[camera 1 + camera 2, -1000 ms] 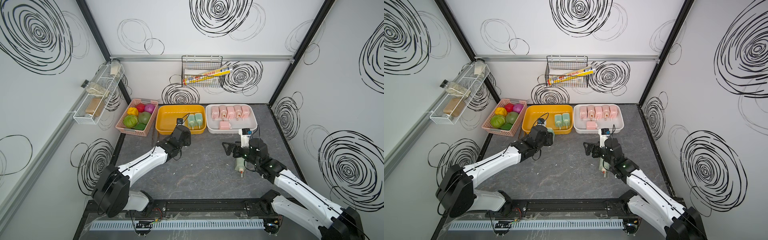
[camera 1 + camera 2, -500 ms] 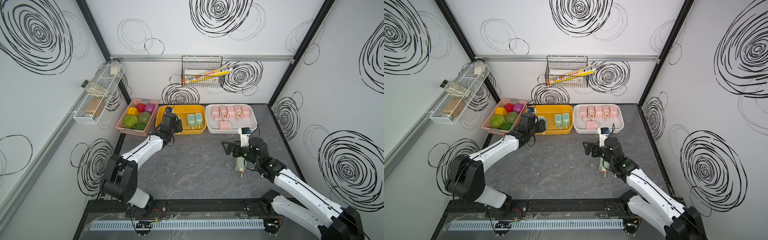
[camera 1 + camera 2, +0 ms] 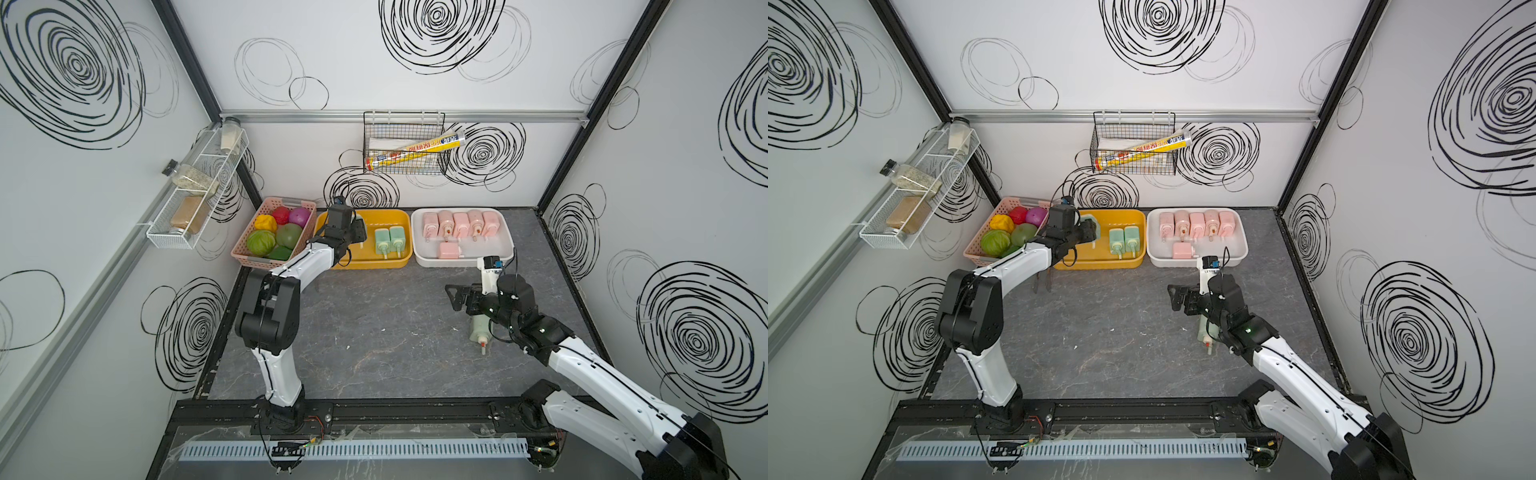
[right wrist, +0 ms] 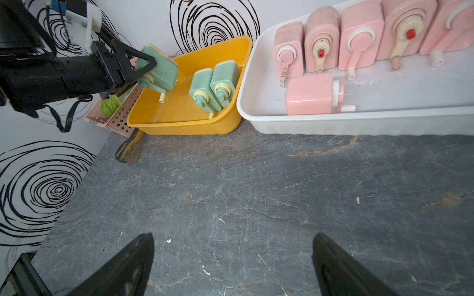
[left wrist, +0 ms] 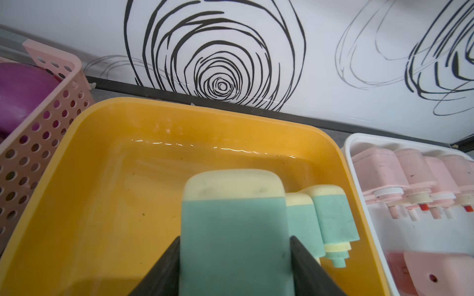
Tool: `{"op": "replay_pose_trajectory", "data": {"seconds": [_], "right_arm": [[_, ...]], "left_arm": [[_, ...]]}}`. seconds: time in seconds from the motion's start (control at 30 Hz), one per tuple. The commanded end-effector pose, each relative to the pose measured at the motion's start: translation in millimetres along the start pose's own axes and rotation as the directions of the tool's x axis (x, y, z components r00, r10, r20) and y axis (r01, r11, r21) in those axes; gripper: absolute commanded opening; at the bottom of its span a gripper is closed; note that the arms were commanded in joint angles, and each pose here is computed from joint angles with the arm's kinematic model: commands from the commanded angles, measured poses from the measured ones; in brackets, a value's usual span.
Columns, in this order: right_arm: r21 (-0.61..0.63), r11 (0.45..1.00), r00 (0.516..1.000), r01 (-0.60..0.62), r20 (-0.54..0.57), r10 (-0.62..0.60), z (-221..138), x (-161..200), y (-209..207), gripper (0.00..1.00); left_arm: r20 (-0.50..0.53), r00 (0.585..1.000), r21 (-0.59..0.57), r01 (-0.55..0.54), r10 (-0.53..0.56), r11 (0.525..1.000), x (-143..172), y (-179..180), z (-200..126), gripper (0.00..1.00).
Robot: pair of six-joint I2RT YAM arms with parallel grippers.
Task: Place the pencil sharpeners by color into the storage box
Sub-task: Place the pencil sharpener in the storage box.
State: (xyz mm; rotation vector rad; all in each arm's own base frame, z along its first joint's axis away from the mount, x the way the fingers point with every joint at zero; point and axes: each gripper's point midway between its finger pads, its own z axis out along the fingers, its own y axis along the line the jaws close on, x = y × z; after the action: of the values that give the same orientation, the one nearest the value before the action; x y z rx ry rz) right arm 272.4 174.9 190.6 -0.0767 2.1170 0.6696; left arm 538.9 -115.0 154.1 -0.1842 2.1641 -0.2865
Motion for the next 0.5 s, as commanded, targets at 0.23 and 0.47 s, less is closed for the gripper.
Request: {"op": "replay_pose_trajectory", "data": {"seconds": [0.23, 0.47], "right_arm": [[0.026, 1.0, 1.0, -0.004, 0.014, 0.004, -4, -10, -1, 1.0], [0.037, 0.999, 1.0, -0.004, 0.003, 0.004, -4, -7, -3, 1.0]], "left_arm": [[0.003, 0.996, 0.07, 0.083, -0.084, 0.994, -2, -10, 33, 0.0], [-0.036, 0.996, 0.057, 0.089, -0.087, 0.994, 13, -8, 50, 0.08]]}}
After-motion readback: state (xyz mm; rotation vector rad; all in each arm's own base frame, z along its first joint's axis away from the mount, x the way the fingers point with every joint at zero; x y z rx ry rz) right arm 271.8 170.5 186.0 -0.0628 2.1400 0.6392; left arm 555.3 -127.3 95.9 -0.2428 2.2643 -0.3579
